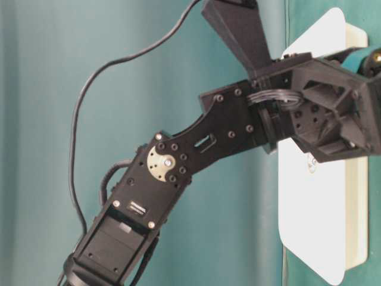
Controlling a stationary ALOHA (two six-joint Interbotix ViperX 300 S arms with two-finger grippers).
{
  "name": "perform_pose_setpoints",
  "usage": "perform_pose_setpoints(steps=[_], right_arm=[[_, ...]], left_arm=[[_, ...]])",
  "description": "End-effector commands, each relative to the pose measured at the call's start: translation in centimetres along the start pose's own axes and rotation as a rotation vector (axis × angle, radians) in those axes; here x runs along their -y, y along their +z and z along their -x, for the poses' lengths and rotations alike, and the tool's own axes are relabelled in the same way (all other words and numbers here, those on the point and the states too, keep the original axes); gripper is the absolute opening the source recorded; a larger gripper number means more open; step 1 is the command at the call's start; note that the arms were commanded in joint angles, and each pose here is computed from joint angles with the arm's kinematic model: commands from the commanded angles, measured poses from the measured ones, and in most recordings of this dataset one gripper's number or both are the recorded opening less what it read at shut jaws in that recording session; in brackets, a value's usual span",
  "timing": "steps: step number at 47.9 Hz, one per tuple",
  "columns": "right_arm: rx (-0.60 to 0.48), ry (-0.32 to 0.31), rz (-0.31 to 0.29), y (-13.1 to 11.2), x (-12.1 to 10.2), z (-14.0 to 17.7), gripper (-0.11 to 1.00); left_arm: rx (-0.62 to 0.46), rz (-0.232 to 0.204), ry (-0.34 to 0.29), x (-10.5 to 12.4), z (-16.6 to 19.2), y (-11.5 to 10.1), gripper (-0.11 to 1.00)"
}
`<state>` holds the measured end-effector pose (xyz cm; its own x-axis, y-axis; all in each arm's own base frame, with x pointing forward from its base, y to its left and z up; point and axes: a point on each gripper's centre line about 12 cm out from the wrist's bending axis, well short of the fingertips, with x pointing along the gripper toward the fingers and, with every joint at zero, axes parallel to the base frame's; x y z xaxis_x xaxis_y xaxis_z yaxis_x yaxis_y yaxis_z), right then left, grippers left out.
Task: Pick up the tape from a random location and place it into the white case.
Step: 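Lower the open left gripper into the orange-red tape roll's center, then close the left gripper on the orange-red tape roll's inner rim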
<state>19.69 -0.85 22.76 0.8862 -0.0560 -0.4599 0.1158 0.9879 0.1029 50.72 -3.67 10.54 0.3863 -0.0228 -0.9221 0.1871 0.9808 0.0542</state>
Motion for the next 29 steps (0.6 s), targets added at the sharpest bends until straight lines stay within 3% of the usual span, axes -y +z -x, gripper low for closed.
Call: perform_pose_setpoints(steps=[1, 29], right_arm=[[0.022, 0.006, 0.003, 0.8, -0.2, 0.0, 0.86], [0.019, 0.005, 0.003, 0.8, -0.1, 0.0, 0.86]], left_arm=[[0.01, -0.001, 0.005, -0.3, 0.7, 0.3, 0.22], [0.028, -0.001, 0.007, -0.3, 2.6, 0.9, 0.22]])
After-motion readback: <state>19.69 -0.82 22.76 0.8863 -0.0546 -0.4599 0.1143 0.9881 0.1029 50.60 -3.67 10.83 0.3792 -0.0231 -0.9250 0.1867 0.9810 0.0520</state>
